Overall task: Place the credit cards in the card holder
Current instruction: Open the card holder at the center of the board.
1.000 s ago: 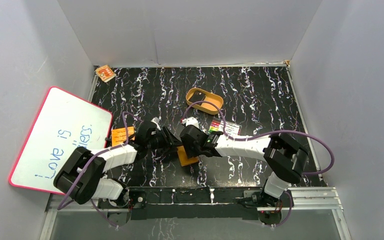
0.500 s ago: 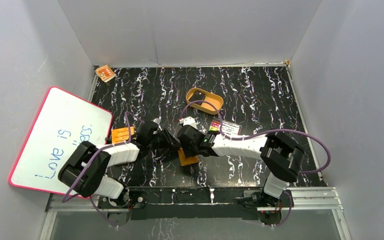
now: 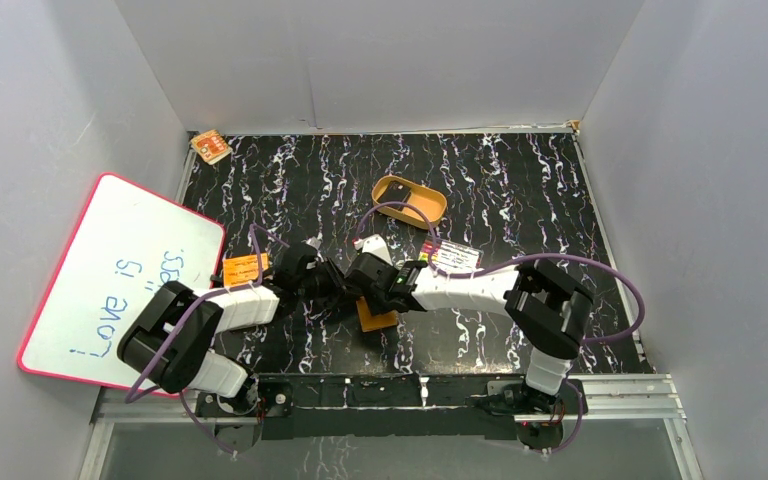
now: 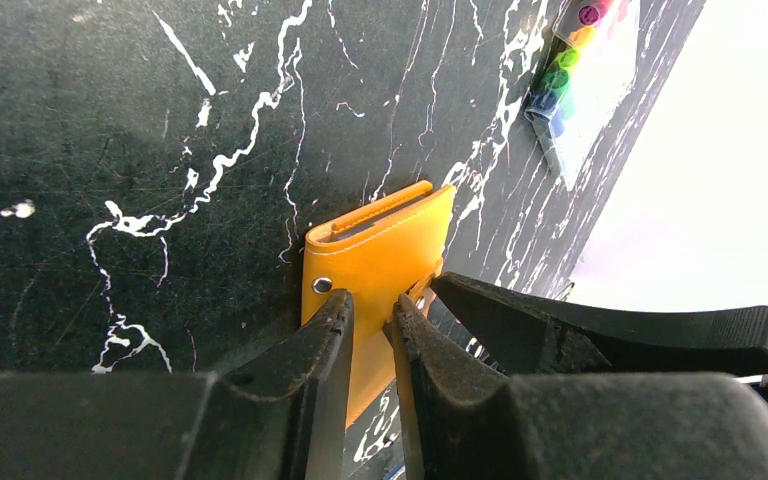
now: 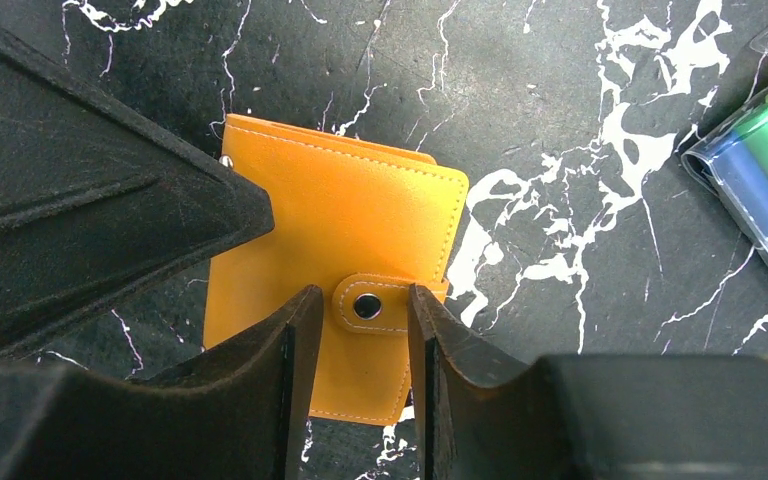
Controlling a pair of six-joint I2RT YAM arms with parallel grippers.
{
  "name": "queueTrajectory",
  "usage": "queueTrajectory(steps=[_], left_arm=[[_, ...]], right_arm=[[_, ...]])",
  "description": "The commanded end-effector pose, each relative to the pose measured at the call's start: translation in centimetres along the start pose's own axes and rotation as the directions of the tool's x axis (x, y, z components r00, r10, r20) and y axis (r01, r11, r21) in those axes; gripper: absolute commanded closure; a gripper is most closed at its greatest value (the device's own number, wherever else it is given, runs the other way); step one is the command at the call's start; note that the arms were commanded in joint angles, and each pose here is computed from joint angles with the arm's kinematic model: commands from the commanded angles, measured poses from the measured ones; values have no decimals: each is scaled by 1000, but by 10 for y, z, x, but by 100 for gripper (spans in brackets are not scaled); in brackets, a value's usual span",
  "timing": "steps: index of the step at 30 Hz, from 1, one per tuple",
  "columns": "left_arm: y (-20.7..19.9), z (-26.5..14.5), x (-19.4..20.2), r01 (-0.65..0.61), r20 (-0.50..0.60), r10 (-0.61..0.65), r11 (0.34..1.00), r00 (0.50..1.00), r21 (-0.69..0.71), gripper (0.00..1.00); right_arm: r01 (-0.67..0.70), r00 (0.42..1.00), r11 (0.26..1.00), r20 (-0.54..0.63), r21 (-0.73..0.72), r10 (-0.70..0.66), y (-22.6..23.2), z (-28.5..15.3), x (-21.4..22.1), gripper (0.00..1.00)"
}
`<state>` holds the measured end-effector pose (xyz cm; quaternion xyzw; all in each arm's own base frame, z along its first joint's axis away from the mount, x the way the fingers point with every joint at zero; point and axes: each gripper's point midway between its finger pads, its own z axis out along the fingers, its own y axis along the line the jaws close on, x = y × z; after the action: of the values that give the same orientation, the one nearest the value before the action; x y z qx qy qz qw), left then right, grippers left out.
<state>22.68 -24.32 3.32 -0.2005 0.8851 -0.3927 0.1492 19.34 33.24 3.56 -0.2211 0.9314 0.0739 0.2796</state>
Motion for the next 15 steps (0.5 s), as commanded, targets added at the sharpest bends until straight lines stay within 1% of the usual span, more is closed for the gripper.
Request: queueTrajectory(steps=[1,6,14,15], left_arm=[[15,0,6,13,-10,-13,999,1000,-46,80],[17,0,7,16,-10,-17,999,1000,-51,80],[23,0,7,22,-7,-22,997,1000,-72,82],[25,1,7,26,-7,-26,996,1000,-81,83]], right_arm=[[10,1000,998,-10,62,-9,-7,-1,2,56],[18,1000,997,-15,76,-17,-9,-2,5,61],[14,1000,997,-9,74,-13,-9,-7,5,73],[12,1000,997,-11,75,-11,-10,-8,5,76]])
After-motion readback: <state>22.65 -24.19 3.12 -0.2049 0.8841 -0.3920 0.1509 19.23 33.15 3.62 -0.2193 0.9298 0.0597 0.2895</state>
